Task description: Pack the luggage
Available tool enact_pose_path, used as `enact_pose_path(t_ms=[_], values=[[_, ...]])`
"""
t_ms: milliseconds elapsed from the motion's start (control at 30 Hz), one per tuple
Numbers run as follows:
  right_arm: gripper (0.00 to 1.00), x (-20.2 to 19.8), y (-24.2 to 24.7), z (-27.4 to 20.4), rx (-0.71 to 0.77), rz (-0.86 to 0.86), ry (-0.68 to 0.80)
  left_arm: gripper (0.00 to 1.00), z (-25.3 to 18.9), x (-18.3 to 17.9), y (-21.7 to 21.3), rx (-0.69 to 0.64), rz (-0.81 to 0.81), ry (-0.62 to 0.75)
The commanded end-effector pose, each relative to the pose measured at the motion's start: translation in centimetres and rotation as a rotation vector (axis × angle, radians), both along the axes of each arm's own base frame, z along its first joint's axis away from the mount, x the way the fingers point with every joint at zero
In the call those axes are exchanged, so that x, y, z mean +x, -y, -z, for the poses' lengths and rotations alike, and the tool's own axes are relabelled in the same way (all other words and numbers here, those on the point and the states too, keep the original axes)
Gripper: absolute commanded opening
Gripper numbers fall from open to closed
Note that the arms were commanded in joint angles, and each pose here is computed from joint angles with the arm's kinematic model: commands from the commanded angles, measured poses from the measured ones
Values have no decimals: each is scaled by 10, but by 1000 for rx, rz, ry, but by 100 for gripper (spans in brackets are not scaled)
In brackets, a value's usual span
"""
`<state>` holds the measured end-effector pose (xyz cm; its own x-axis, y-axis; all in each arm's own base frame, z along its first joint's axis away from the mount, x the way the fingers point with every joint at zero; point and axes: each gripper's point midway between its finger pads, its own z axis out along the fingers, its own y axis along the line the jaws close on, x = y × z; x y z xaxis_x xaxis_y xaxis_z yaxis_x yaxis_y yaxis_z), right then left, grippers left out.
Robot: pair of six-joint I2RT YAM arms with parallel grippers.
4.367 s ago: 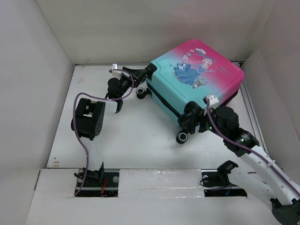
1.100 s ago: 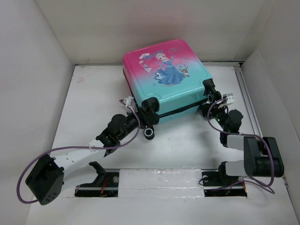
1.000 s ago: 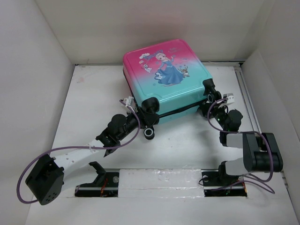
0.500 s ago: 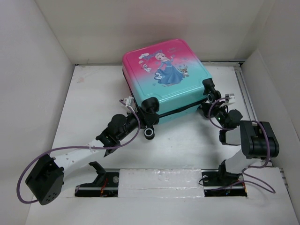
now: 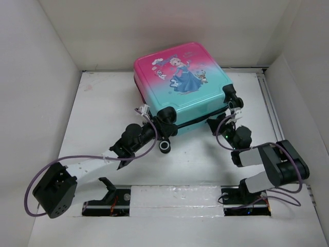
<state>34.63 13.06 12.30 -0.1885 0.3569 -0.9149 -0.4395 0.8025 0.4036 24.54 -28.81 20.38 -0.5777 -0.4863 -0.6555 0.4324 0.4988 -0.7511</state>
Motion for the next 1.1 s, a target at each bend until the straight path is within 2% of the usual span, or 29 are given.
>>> enact_pose_path(t_ms=[0, 167, 333, 500, 633, 667, 900, 967, 1033, 1067], values=[[0, -25, -41, -20, -30, -68, 88, 0, -109, -9, 26, -274, 123, 212], [0, -66, -88, -32, -38, -175, 91, 0, -117, -14, 58, -293, 187, 203], [0, -108, -159, -60, -22, -348, 113, 0, -134, -18, 79, -338, 250, 208], [0, -147, -199, -71, -22, -486, 91, 0, -150, -15, 83, -352, 254, 221], [0, -157, -181, -50, -81, -421, 12, 0, -156, -12, 67, -316, 175, 243], [0, -154, -167, -32, -115, -372, -17, 0, -152, -11, 64, -306, 165, 249], [0, -113, -80, -9, -211, -65, -111, 0, -132, -11, 48, -271, 102, 220], [6, -99, -55, -14, -205, 11, -111, 0, -132, -12, 41, -259, 81, 226], [16, -81, -30, -15, -176, 61, -118, 0, -129, -10, 35, -245, 50, 224], [29, -74, -22, -16, -174, 88, -126, 0, -127, -11, 31, -244, 41, 222]])
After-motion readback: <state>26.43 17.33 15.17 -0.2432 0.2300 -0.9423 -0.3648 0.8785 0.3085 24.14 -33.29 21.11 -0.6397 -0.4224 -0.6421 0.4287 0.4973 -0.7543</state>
